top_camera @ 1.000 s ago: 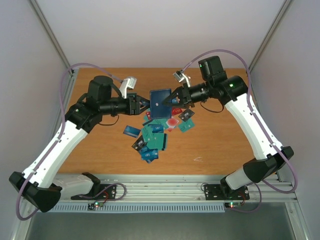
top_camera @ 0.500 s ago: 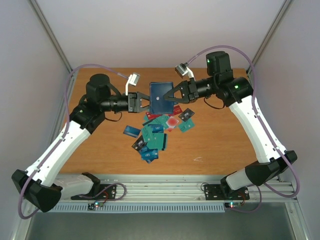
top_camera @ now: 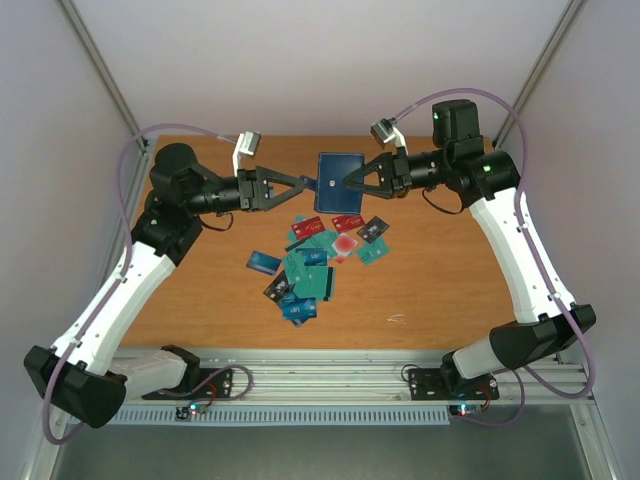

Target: Put the credit cards into the card holder

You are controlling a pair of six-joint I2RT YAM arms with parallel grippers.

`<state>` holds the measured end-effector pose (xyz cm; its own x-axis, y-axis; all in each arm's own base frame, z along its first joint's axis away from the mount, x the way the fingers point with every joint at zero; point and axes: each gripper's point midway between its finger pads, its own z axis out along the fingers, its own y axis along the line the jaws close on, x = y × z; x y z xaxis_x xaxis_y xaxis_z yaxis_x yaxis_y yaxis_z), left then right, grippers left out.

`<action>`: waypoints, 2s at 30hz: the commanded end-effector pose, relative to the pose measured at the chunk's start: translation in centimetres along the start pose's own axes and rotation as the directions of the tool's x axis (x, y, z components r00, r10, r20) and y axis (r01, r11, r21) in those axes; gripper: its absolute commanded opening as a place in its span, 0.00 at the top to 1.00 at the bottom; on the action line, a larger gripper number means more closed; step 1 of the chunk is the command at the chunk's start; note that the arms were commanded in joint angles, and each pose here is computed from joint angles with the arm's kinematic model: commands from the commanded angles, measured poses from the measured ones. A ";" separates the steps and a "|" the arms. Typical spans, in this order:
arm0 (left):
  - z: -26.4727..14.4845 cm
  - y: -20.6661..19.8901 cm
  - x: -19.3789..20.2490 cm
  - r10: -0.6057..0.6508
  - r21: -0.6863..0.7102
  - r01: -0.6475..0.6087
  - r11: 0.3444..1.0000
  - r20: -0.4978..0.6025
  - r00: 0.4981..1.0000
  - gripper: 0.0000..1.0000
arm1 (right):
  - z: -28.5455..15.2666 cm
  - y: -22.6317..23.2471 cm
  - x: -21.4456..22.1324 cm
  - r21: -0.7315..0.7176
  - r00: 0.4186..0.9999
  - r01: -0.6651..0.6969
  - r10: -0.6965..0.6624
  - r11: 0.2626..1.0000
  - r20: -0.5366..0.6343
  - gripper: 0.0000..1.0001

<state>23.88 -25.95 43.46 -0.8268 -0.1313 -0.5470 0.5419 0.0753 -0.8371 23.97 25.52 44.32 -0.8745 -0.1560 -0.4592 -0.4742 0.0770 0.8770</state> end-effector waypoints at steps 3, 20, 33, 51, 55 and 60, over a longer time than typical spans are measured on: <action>-0.3 -2.0 0.0 0.071 0.060 -0.070 0.996 -0.005 0.997 0.38 | -0.3 1.2 0.3 -0.019 1.000 0.027 -0.027 0.999 -0.008 0.98; 1.5 0.0 0.4 0.023 0.048 -0.021 0.999 -0.040 0.999 0.48 | -0.2 2.0 -0.4 -0.061 0.999 0.034 -0.034 0.998 -0.011 0.97; 2.7 0.4 0.9 0.023 0.050 -0.019 0.999 -0.071 0.997 0.55 | -0.2 2.2 -0.6 -0.074 1.000 0.026 -0.027 0.997 -0.015 0.97; 3.8 -1.5 0.5 0.003 0.208 0.020 0.978 -0.107 0.994 1.00 | 0.1 -0.4 -0.8 0.019 1.000 -0.010 0.010 1.000 0.023 0.95; 3.9 -1.2 0.5 -0.028 0.198 0.051 0.979 -0.118 0.993 1.00 | -0.2 -1.6 -0.7 0.107 0.999 -0.036 0.031 0.994 0.045 0.71; 4.1 2.1 0.9 -0.091 0.022 0.094 0.995 -0.105 0.990 1.00 | -1.6 -5.9 0.3 0.376 0.995 -0.098 0.078 0.921 0.066 0.18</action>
<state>24.30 -30.10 42.13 -0.8890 -0.0128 -0.4577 0.4576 -0.0569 -0.8873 25.94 25.15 42.58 -0.8990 -0.1004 -0.4262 -0.4377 0.2284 0.8696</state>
